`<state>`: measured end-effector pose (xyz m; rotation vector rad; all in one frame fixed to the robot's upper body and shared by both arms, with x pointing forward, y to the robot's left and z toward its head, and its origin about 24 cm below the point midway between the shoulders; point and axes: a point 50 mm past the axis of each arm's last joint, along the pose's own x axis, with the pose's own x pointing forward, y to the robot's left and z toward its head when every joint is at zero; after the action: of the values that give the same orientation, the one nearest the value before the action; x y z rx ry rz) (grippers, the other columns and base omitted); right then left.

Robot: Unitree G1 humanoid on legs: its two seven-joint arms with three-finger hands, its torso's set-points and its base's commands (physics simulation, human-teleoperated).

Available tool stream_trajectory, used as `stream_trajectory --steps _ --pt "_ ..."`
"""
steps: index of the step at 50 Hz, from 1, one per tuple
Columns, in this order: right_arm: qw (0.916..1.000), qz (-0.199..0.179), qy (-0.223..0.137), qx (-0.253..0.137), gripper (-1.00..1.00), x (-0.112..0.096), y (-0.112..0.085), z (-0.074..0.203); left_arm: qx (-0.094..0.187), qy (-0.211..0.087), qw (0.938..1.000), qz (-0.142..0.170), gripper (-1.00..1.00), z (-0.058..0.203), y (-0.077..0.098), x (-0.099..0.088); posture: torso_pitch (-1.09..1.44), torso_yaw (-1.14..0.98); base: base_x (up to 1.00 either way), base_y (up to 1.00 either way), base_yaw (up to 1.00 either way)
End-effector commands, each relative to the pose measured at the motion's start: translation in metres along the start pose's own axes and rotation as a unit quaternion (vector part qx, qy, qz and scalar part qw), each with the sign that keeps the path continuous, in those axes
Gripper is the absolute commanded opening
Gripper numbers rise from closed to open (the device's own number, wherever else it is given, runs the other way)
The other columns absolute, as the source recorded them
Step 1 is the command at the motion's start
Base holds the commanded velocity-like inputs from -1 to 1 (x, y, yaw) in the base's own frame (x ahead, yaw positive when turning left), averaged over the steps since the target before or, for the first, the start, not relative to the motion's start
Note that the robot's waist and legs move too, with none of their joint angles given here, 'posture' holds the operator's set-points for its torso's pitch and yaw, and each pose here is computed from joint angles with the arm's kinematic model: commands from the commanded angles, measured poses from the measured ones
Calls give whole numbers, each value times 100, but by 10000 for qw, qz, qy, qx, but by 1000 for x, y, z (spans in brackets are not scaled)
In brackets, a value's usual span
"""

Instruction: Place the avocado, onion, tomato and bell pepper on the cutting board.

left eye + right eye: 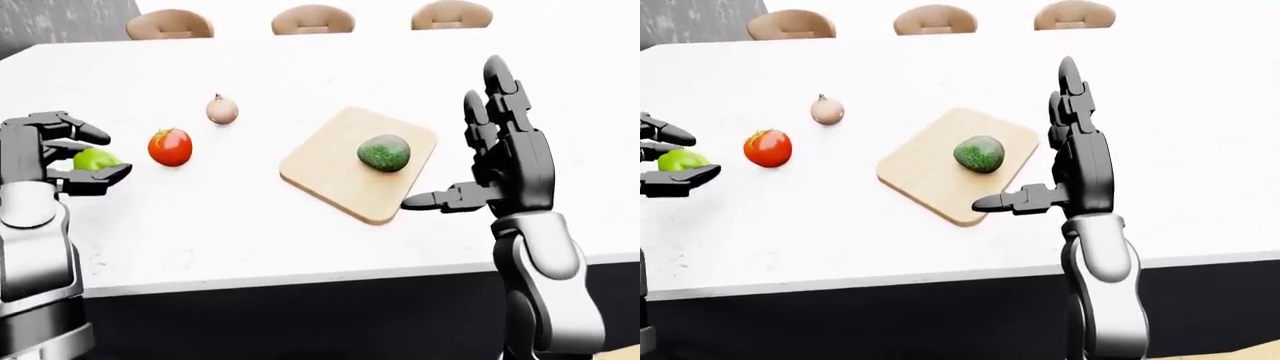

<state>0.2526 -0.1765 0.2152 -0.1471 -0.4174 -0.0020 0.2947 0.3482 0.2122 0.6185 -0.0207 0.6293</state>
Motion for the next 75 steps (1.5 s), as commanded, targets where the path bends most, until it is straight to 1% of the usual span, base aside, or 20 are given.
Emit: stream_trajectory --steps 1,7,11,15,21,26,27,32,33,36,37,39,40,44,54,60,64,70,73,75 --pt "9991 -23 -416 -49 100 0 -1 15 3 -508 9982 307 -62 29 20 0 0 0 0 0 0" --pt "9991 -31 -407 -60 100 0 -1 15 -26 -938 9952 291 -63 69 27 -5 0 0 0 0 0" --pt "9991 -42 -414 -69 100 -1 -2 16 -63 -1178 9930 102 -65 91 21 -6 0 0 0 0 0" --pt "9990 -54 -433 -61 100 -1 -4 17 -241 -1529 9878 -175 -64 125 9 -10 0 0 0 0 0" --pt "9989 -56 -454 -36 100 -2 -4 18 -327 -1889 9796 -605 -64 154 -9 -19 0 0 0 0 0" --pt "9989 -57 -458 -43 100 -2 -3 18 -493 -2248 9669 -1103 -65 177 -29 -33 0 0 0 0 0" --pt "9989 -54 -458 -44 100 -3 -3 18 -635 -2288 9633 -1254 -63 181 -34 -38 0 0 0 0 0" --pt "9990 -77 -447 -33 100 -4 -4 17 -777 -2425 9529 -1650 -62 191 -56 -55 0 0 0 0 0" --pt "9990 -74 -444 -46 100 -4 -4 17 -892 -2465 9491 -1743 -60 194 -59 -59 0 0 0 0 0" --pt "9990 -64 -450 -39 100 -3 -4 17 -947 -2570 9412 -1978 -62 201 -72 -69 0 0 0 0 0" --pt "9989 -63 -452 -36 100 -3 -4 17 -971 -2572 9405 -1995 -61 202 -75 -72 0 0 0 0 0" --pt "9990 -73 -450 -44 100 -4 -4 18 -969 -2609 9325 -2300 -62 201 -87 -81 0 0 0 0 0" --pt "9989 -74 -456 -33 100 -4 -4 19 -1047 -2606 9323 -2278 -61 202 -89 -84 0 0 0 0 0" --pt "9989 -67 -453 -47 100 -4 -3 18 -1106 -2680 9206 -2616 -62 202 -105 -103 0 0 0 0 0" --pt "9989 -78 -459 -57 100 -4 -4 20 -1140 -2768 9057 -3001 -65 199 -132 -125 0 0 0 0 0" --pt "9989 -74 -457 -57 100 -4 -3 18 -1274 -2648 9061 -3043 -65 195 -146 -130 0 0 0 0 0" --pt "9989 -72 -453 -57 100 -4 -3 18 -1334 -2626 9023 -3148 -67 192 -160 -136 0 0 0 0 0" --pt "9990 -79 -442 -54 100 -6 -3 17 -1505 -2461 9035 -3168 -62 188 -168 -137 0 0 0 0 0" --pt "9990 -76 -444 -47 100 -5 -3 17 -1783 -2338 9041 -3100 -65 190 -171 -140 0 0 0 0 0" --pt "9990 -82 -442 -37 100 -6 -3 17 -1911 -2263 9013 -3162 -65 189 -173 -144 0 0 0 0 0"
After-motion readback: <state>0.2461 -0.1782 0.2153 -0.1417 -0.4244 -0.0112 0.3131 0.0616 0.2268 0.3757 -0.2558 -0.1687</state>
